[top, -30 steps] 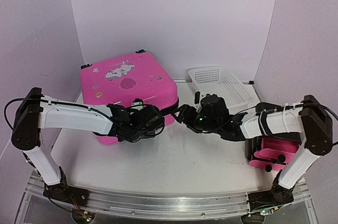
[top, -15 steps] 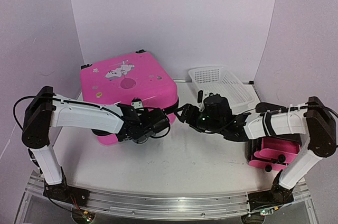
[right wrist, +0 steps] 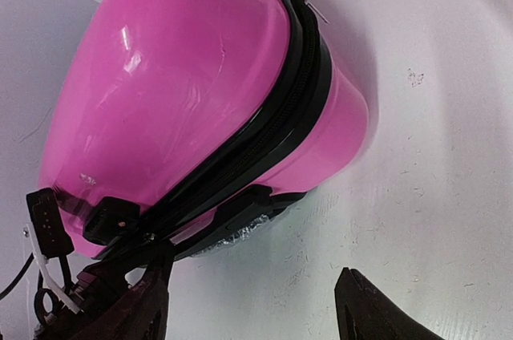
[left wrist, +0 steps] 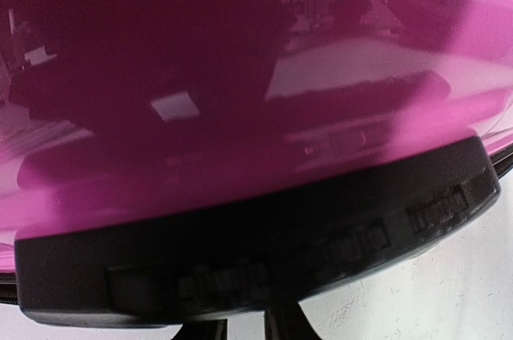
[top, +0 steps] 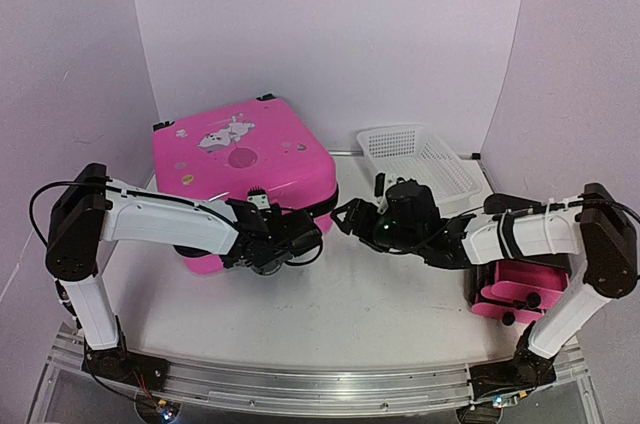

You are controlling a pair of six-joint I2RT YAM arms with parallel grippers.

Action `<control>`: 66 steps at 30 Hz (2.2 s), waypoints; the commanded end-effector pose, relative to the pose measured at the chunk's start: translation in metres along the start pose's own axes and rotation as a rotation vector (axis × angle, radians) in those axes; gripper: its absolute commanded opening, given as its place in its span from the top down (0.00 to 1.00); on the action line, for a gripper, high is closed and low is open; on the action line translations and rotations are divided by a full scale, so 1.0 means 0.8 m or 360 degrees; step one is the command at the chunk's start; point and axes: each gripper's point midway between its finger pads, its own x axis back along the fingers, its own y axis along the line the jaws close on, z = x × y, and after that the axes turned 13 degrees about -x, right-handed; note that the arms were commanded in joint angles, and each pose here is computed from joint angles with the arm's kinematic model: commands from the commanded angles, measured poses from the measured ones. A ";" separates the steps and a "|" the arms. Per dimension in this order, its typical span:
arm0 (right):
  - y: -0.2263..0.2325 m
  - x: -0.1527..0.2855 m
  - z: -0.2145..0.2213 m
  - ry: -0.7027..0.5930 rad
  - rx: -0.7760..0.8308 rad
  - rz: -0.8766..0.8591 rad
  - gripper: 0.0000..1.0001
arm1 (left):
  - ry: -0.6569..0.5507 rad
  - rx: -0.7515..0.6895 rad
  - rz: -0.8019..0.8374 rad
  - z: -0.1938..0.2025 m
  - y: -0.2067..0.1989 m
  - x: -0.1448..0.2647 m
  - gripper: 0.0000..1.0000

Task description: Open, take out, and arrange the luggage

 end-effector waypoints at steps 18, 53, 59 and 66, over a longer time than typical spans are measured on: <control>0.045 -0.063 0.025 0.0205 -0.0236 -0.0189 0.37 | -0.0057 -0.0003 0.0057 -0.020 0.036 0.017 1.00; 0.043 -0.154 0.082 -0.0108 -0.0748 -0.0353 0.55 | -0.0127 -0.0237 0.0191 -0.005 0.019 0.016 1.00; 0.039 -0.148 0.072 -0.0178 -0.0692 -0.0349 0.78 | -0.0071 -0.0222 0.0092 0.009 0.046 0.012 1.00; 0.021 -0.142 0.037 -0.0317 -0.0734 -0.0379 0.97 | 0.0067 -0.0209 -0.0099 0.049 0.092 0.004 1.00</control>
